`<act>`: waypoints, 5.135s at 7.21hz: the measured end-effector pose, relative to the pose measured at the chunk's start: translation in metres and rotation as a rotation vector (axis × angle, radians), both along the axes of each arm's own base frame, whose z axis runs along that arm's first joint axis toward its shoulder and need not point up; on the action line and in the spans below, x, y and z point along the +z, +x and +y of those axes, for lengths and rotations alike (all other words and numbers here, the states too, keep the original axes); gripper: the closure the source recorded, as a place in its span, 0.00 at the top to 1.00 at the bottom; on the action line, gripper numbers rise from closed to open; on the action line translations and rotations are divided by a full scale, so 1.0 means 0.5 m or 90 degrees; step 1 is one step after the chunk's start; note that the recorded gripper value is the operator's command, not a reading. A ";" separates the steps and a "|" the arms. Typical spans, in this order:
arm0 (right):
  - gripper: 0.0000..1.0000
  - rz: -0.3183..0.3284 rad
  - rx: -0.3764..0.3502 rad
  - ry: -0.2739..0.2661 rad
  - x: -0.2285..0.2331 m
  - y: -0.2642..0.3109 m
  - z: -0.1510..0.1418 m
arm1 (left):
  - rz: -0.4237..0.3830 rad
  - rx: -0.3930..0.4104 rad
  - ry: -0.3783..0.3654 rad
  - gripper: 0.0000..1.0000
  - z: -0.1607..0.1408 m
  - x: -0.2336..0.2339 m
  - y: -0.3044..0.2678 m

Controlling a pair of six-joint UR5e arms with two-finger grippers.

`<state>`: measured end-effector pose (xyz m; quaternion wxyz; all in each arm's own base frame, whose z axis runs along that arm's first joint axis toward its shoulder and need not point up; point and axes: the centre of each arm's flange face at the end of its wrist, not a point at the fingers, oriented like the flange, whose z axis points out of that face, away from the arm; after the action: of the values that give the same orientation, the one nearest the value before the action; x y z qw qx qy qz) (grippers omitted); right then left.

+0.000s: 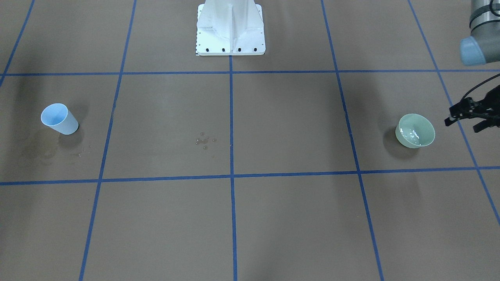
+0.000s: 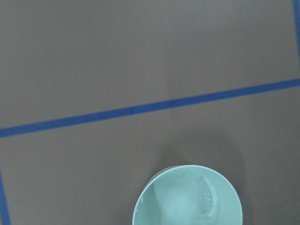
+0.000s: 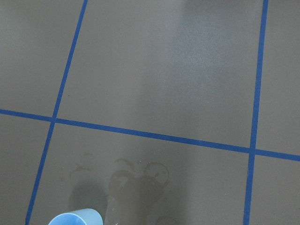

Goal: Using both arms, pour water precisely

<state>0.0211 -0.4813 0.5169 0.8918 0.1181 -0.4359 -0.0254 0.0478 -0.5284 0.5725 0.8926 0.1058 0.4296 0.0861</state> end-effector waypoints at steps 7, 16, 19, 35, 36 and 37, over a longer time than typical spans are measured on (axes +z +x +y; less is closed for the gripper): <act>1.00 0.032 -0.056 -0.047 0.007 -0.015 -0.030 | -0.052 -0.035 -0.122 1.00 0.046 0.094 -0.258; 1.00 0.065 -0.056 -0.118 0.066 -0.010 -0.010 | -0.001 -0.093 -0.144 1.00 0.155 -0.011 -0.234; 1.00 0.065 -0.044 -0.130 0.083 0.011 0.003 | 0.001 -0.095 -0.149 1.00 0.164 -0.010 -0.230; 1.00 0.087 -0.040 -0.161 0.141 0.021 0.030 | -0.055 -0.104 -0.201 1.00 0.177 0.084 -0.239; 1.00 0.087 -0.040 -0.162 0.141 0.021 0.030 | -0.054 -0.104 -0.202 1.00 0.177 0.084 -0.238; 1.00 0.088 -0.040 -0.161 0.141 0.021 0.029 | -0.053 -0.104 -0.201 1.00 0.177 0.083 -0.238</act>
<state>0.0316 -0.4668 0.5872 0.9261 -0.0112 -0.3770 -0.0063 -0.0714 -0.4400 0.6140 0.9192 -0.0049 0.3903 -0.0514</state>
